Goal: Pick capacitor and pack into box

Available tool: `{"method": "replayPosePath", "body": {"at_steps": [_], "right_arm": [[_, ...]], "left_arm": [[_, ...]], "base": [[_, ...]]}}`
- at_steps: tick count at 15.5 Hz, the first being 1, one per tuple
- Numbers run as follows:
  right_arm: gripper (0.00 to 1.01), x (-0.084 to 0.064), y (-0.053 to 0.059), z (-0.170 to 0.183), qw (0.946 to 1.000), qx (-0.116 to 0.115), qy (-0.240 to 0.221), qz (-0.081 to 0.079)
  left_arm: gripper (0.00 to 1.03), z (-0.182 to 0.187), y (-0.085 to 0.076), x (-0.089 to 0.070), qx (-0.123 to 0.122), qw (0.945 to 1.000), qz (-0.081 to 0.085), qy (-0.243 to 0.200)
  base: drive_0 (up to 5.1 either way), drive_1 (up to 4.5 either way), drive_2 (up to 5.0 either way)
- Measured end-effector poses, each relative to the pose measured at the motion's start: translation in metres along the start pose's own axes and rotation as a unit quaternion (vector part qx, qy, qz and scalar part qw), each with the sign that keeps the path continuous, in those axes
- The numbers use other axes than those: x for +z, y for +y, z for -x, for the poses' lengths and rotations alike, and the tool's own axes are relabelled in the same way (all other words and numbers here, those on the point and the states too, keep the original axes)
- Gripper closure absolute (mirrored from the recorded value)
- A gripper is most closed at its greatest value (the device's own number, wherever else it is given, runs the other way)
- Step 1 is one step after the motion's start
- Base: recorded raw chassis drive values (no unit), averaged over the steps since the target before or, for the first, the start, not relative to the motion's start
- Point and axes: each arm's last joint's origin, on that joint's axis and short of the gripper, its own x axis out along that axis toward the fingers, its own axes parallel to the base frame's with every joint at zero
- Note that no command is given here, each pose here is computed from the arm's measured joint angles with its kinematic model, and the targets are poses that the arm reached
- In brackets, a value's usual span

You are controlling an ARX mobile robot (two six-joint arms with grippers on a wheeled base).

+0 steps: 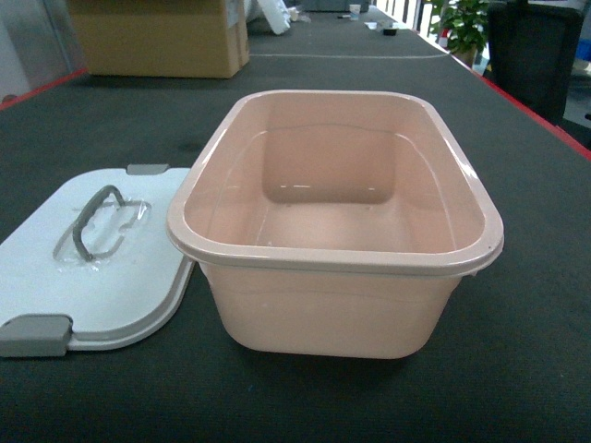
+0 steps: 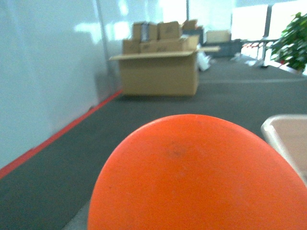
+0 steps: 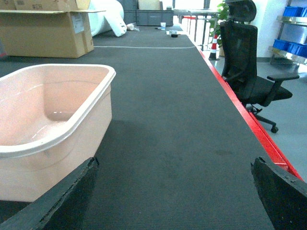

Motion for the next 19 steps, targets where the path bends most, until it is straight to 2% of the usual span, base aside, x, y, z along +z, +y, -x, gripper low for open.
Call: {"method": "replayPosePath", "body": {"at_steps": [1,2,4,5,6,7,8,10,11,12,13,15,16,18,19], "right_arm": [[0.03,0.000,0.000,0.000,1.0000,0.000,0.000,0.000],[0.03,0.000,0.000,0.000,1.0000,0.000,0.000,0.000],[0.03,0.000,0.000,0.000,1.0000,0.000,0.000,0.000],[0.03,0.000,0.000,0.000,1.0000,0.000,0.000,0.000],[0.03,0.000,0.000,0.000,1.0000,0.000,0.000,0.000],[0.03,0.000,0.000,0.000,1.0000,0.000,0.000,0.000],[0.03,0.000,0.000,0.000,1.0000,0.000,0.000,0.000],[0.03,0.000,0.000,0.000,1.0000,0.000,0.000,0.000],[0.03,0.000,0.000,0.000,1.0000,0.000,0.000,0.000],[0.03,0.000,0.000,0.000,1.0000,0.000,0.000,0.000],[0.03,0.000,0.000,0.000,1.0000,0.000,0.000,0.000],[0.03,0.000,0.000,0.000,1.0000,0.000,0.000,0.000],[0.03,0.000,0.000,0.000,1.0000,0.000,0.000,0.000],[0.03,0.000,0.000,0.000,1.0000,0.000,0.000,0.000],[0.03,0.000,0.000,0.000,1.0000,0.000,0.000,0.000]], "left_arm": [[0.60,-0.037,-0.026,0.022,-0.030,0.9986,0.020,-0.039],[0.60,-0.061,-0.049,0.027,-0.050,0.9978,0.022,-0.039],[0.60,-0.100,-0.108,0.008,-0.099,0.9950,0.006,0.016],[0.60,-0.113,-0.140,-0.009,-0.122,0.9915,0.000,0.046],[0.60,-0.124,-0.165,-0.025,-0.133,0.9884,0.000,0.073],[0.49,-0.129,-0.188,-0.039,-0.141,0.9863,0.010,0.086],[0.35,-0.126,-0.195,-0.042,-0.141,0.9856,0.015,0.091],[0.18,-0.128,-0.186,-0.031,-0.132,0.9876,0.026,0.080],[0.10,-0.129,-0.173,-0.021,-0.124,0.9890,0.032,0.074],[0.03,-0.129,-0.152,-0.011,-0.110,0.9914,0.036,0.062],[0.06,-0.128,-0.132,-0.004,-0.097,0.9932,0.038,0.053],[0.05,-0.123,-0.078,0.002,-0.068,0.9964,0.033,0.038],[0.05,-0.122,-0.058,-0.004,-0.053,0.9977,0.023,0.036],[0.05,-0.122,-0.027,-0.030,-0.026,0.9983,0.004,0.052],[0.05,-0.126,-0.009,-0.060,-0.013,0.9962,-0.009,0.085]], "base": [[0.0,0.00,0.0],[0.0,0.00,0.0],[0.0,0.00,0.0],[0.0,0.00,0.0],[0.0,0.00,0.0],[0.0,0.00,0.0],[0.0,0.00,0.0],[0.0,0.00,0.0],[0.0,0.00,0.0],[0.0,0.00,0.0],[0.0,0.00,0.0],[0.0,0.00,0.0],[0.0,0.00,0.0],[0.0,0.00,0.0],[0.0,0.00,0.0]]}}
